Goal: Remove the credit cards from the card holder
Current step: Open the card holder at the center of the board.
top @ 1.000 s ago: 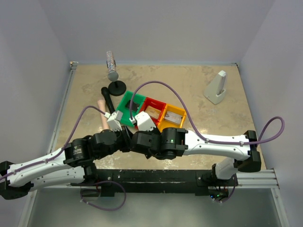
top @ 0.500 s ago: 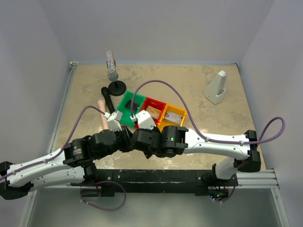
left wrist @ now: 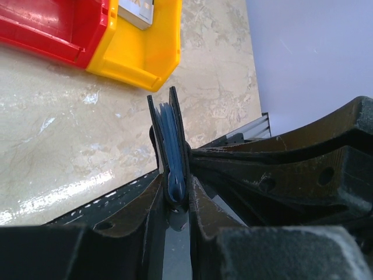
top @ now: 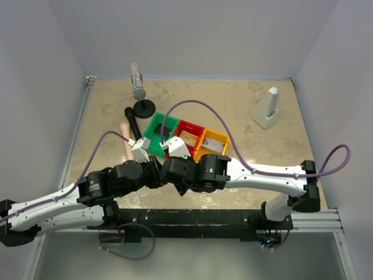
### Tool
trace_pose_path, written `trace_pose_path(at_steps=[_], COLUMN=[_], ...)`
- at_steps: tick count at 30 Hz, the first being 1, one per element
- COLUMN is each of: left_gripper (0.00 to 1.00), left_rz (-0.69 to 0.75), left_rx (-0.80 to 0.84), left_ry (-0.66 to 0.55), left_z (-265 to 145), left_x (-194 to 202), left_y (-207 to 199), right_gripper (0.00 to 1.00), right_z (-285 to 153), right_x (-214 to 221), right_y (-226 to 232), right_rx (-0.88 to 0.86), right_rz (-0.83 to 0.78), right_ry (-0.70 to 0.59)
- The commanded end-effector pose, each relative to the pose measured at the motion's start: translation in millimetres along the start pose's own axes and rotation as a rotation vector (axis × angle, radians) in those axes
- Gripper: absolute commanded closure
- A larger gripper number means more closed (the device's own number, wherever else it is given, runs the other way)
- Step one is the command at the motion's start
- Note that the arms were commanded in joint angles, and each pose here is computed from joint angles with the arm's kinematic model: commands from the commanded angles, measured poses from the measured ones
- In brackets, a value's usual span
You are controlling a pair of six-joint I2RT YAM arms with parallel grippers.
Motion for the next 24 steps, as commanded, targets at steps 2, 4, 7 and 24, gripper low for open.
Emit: trace_pose_path(at_steps=[2,4,7,24], left_gripper=[1.0,1.0,1.0,1.0], left_rz=[-0.04,-0.041,-0.041,-0.039], left_rx=[0.19,0.184,0.179,0.152], left_ry=[-0.038,-0.043,-0.047,-0.05], left_z=[-18,-18,-18,-17], left_x=[-17,-18,-18,-15], left_y=[-39,-38,-36,-27], right_gripper=[1.0,1.0,1.0,1.0], right_z=[5,4,4,-4], right_x=[7,8,9,8], right_y=[-27,-28,-33,-49], right_rx=[0.069,0.06,0.06,0.058], right_rz=[-0.02,-0.007,0.009,0.076], right_ry=[0.009,0.005,-0.003,-0.031])
Point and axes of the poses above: each gripper's point midway between its finger pads, its own z axis out along the fingers, its own y axis along the line the jaws close on, x = y × z, the point moved 2 cm from there along -z, back along the fingers, and after that the axes turned 7 degrees about z, right-handed, at the moved point
